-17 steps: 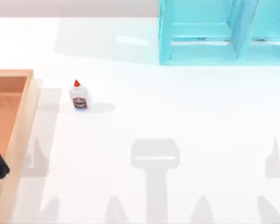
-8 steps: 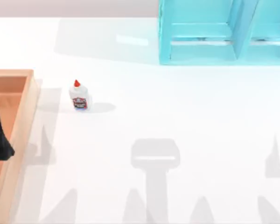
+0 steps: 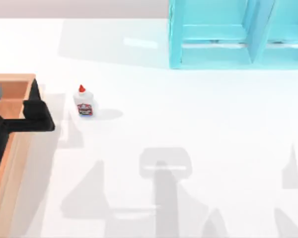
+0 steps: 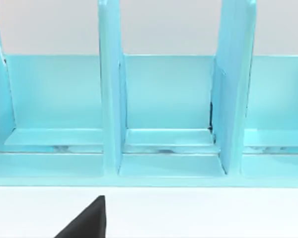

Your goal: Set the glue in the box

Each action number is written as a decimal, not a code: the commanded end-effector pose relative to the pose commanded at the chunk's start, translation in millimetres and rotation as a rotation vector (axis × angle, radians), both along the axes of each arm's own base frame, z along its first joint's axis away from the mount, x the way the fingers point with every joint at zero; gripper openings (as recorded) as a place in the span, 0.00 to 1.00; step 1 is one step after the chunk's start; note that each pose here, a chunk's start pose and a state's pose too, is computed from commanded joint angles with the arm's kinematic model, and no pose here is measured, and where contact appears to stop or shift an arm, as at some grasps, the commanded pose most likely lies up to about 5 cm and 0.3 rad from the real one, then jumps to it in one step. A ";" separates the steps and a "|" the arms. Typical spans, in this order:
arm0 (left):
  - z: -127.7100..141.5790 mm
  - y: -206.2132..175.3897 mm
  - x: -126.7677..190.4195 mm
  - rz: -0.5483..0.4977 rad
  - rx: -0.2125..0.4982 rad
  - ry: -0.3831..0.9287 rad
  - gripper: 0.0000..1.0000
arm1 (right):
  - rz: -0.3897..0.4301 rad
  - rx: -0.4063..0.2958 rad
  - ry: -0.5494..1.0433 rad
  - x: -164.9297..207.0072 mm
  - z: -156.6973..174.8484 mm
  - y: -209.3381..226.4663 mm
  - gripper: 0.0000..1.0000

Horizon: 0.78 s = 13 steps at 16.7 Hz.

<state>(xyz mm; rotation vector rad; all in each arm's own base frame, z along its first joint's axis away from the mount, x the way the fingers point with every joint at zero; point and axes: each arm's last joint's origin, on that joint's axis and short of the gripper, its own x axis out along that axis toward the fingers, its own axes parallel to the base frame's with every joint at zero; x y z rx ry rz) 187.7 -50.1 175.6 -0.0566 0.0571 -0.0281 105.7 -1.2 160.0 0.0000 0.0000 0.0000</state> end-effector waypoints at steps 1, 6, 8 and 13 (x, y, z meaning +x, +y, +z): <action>-6.2 -7.5 8.0 -0.001 -0.001 0.014 1.00 | 0.000 0.000 0.000 0.0 0.0 0.0 1.00; -52.0 -46.6 35.2 -0.005 0.007 0.078 1.00 | 0.000 0.000 0.000 0.0 0.0 0.0 1.00; -73.4 -60.0 39.1 -0.006 0.014 0.098 1.00 | 0.000 0.000 0.000 0.0 0.0 0.0 1.00; -120.3 -80.8 36.6 -0.003 0.036 0.136 1.00 | 0.000 0.000 0.000 0.0 0.0 0.0 1.00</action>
